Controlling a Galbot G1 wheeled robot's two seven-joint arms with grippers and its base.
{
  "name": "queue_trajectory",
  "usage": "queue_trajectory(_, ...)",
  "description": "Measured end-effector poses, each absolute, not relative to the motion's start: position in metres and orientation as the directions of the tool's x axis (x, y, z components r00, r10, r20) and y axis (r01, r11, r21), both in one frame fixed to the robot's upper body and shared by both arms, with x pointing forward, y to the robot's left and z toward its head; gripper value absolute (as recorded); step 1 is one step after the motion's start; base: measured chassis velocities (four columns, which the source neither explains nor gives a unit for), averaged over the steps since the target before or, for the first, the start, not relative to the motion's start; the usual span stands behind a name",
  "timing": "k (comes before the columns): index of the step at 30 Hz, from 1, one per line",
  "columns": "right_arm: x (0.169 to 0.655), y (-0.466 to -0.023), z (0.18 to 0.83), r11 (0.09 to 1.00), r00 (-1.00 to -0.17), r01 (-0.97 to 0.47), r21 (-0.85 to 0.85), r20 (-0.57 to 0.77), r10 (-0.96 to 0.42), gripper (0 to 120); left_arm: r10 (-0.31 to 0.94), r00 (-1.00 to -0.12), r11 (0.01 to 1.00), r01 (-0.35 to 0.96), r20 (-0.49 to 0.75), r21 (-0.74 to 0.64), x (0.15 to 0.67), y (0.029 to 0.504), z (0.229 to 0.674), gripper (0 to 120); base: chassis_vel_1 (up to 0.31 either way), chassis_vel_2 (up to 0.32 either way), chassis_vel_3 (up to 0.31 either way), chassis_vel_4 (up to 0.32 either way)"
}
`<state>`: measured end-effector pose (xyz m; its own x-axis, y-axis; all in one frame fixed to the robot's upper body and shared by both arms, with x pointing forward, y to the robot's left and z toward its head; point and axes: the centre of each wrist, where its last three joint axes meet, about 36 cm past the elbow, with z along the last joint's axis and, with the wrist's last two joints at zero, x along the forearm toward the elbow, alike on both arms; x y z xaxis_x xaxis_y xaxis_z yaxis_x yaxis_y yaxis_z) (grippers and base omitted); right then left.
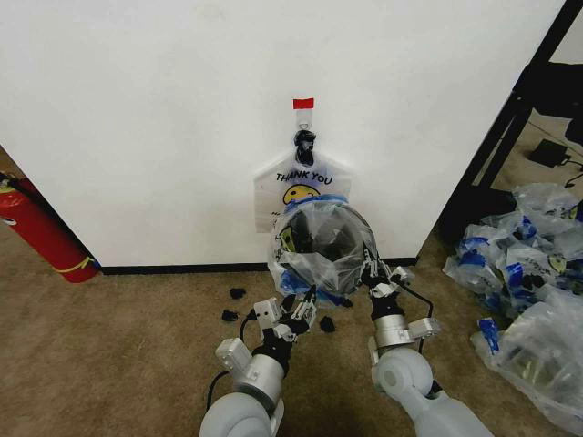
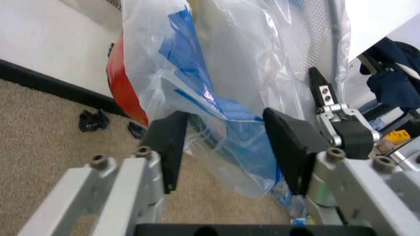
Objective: Pick up the garbage bag from the wall and place it over the trash bin.
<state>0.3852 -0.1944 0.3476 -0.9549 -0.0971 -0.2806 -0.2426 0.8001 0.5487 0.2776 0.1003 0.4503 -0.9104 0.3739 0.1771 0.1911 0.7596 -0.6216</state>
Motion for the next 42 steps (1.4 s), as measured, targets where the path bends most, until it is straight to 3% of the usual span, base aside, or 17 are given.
queue_trajectory(13,0.383,-0.195,0.346,0.804,-0.956,-0.238,0.545,-0.277,-0.095,1,0.388,-0.907,0.755,0.208,0.167,-0.621,0.279,0.103,0.449,0,0.0,0.0,0.0,0.0)
queue_trajectory(28,0.385,-0.196,0.361,0.768,-0.968,-0.192,0.611,-0.248,-0.044,1,0.451,-0.886,0.721,0.289,0.109,-0.63,0.269,0.114,0.448,0,0.0,0.0,0.0,0.0)
queue_trajectory(42,0.371,-0.19,0.394,0.663,-0.986,-0.147,0.734,-0.159,-0.042,1,0.419,-0.896,0.83,0.312,0.146,-0.463,0.281,0.129,0.406,0,0.0,0.0,0.0,0.0)
